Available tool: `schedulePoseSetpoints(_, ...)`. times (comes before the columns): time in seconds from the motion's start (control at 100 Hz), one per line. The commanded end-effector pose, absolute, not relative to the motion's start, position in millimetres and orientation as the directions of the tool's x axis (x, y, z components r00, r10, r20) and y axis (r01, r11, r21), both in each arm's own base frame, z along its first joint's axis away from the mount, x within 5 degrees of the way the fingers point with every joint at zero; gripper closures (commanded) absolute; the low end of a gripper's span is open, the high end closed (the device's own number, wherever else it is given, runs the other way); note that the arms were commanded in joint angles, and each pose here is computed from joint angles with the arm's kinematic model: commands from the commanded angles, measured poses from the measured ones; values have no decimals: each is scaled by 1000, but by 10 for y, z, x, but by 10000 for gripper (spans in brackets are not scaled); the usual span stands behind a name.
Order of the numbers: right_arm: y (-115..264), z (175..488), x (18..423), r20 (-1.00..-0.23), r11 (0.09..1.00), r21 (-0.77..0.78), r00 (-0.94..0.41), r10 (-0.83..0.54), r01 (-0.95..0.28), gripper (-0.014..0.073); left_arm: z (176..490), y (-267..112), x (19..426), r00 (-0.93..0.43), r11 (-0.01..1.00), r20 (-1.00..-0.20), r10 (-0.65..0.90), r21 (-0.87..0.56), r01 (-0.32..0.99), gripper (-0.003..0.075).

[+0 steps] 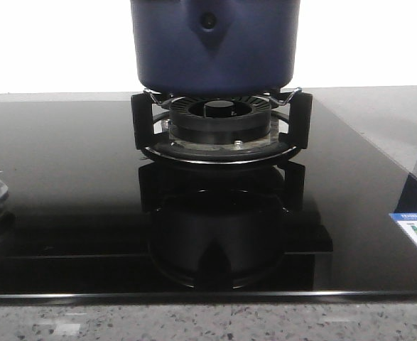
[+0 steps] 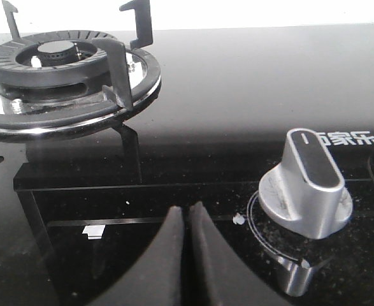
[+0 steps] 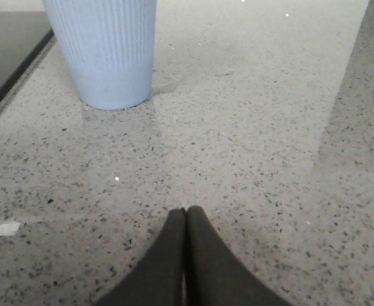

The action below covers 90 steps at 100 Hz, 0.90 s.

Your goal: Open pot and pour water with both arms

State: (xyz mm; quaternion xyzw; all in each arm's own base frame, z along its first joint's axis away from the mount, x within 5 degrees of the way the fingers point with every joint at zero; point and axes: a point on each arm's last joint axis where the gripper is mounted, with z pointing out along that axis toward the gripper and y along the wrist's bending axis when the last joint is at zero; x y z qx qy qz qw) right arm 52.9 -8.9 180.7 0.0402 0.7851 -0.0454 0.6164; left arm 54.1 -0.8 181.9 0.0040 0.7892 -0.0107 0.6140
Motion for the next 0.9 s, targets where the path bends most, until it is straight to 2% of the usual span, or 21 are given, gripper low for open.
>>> schedulePoseSetpoints(0.0, -95, 1740, 527, -973, 991, -46, -229, -17, 123, 659, 1736, -11, 567, -229, 999, -973, -23, -28, 17, 741)
schedulePoseSetpoints(0.25, -95, 1740, 527, -973, 991, -46, -229, -17, 123, 659, 1736, -11, 567, -229, 999, -973, -23, -28, 17, 741)
schedulePoseSetpoints(0.33, -107, 1766, 531, -974, 986, -109, -210, -81, 124, 659, 1736, -11, 567, -229, 999, -973, -23, -28, 17, 741)
schedulePoseSetpoints(0.42, -93, 1854, 547, -982, 981, -161, -119, -148, 111, 659, 1736, -11, 567, -229, 999, -973, -23, -28, 17, 741)
schedulePoseSetpoints(0.67, -23, 2057, 551, -980, 985, -157, 114, -164, 70, 659, 1736, -11, 567, -229, 999, -973, -23, -28, 17, 741)
schedulePoseSetpoints(0.73, -6, 2117, 542, -977, 994, -97, 185, -105, 51, 659, 1736, -11, 567, -229, 999, -973, -23, -28, 17, 741)
schedulePoseSetpoints(0.78, -2, 2171, 530, -968, 999, 42, 249, 36, 18, 659, 1737, -11, 567, -227, 999, -974, -24, -28, 17, 741)
schedulePoseSetpoints(0.82, -8, 2216, 517, -929, 975, 218, 299, 218, -32, 659, 1739, -8, 568, -225, 1000, -974, -13, -17, 17, 741)
schedulePoseSetpoints(0.89, -19, 2243, 508, -882, 938, 340, 323, 344, -71, 659, 1742, -5, 568, -222, 1000, -975, 1, -2, 16, 741)
